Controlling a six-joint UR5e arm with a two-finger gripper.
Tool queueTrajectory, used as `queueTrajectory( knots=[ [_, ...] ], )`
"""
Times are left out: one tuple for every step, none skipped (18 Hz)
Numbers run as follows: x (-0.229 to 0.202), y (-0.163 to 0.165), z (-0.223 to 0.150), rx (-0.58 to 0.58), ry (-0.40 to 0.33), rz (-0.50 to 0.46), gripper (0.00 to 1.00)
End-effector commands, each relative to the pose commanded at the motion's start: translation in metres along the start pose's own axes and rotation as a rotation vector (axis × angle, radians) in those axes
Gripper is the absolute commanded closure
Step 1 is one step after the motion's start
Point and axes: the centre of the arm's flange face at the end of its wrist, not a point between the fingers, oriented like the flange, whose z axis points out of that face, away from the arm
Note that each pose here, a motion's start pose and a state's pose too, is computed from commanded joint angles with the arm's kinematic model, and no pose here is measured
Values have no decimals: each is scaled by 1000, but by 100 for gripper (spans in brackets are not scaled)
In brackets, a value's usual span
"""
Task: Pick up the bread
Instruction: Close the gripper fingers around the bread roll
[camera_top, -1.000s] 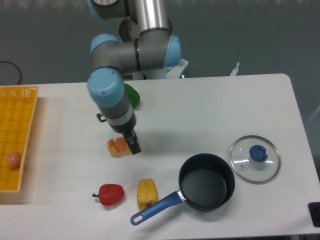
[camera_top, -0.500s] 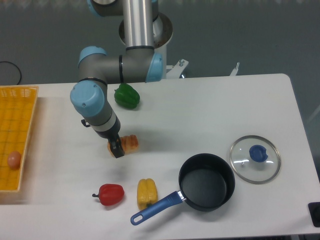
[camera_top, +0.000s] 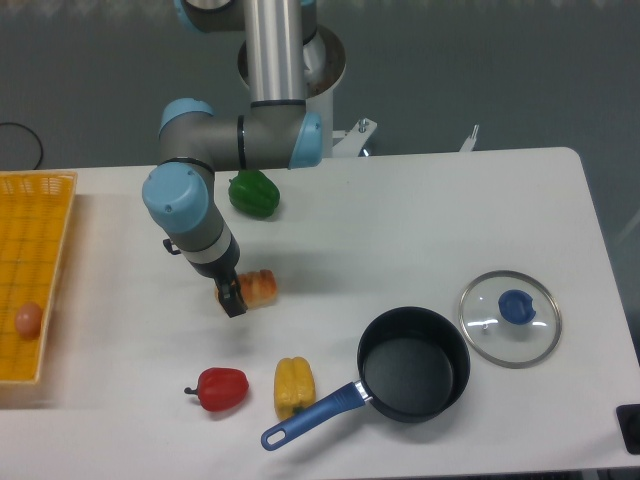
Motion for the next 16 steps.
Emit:
queueTrajectory(
  knots=[
    [0, 0, 2, -1, 3, 0, 0],
    [0, 0, 3, -1, 4, 1, 0],
    [0, 0, 3, -1, 4, 1, 0],
    [0, -1, 5, -2, 9, 1, 0],
    [-2, -1, 7, -4, 12, 1, 0],
    [-3, -1, 8, -5, 13, 0, 0],
    [-4, -1, 11, -5, 16, 0, 0],
    [-6, -2, 12, -5, 16, 0, 2],
    [-7, -1, 12, -5, 16, -1, 4],
    [-7, 0, 13, -5, 17, -3, 6],
    [-7, 0, 13, -5, 17, -3, 11],
    [-7, 0, 13, -6, 18, -2, 15],
    [-8, -1, 15, -8, 21, -2, 18],
    [-8, -1, 16, -10, 22, -3, 24],
    [-8, 1, 17, -23, 20, -4, 29],
    [-8, 2, 17, -34, 18, -9, 34]
  ],
)
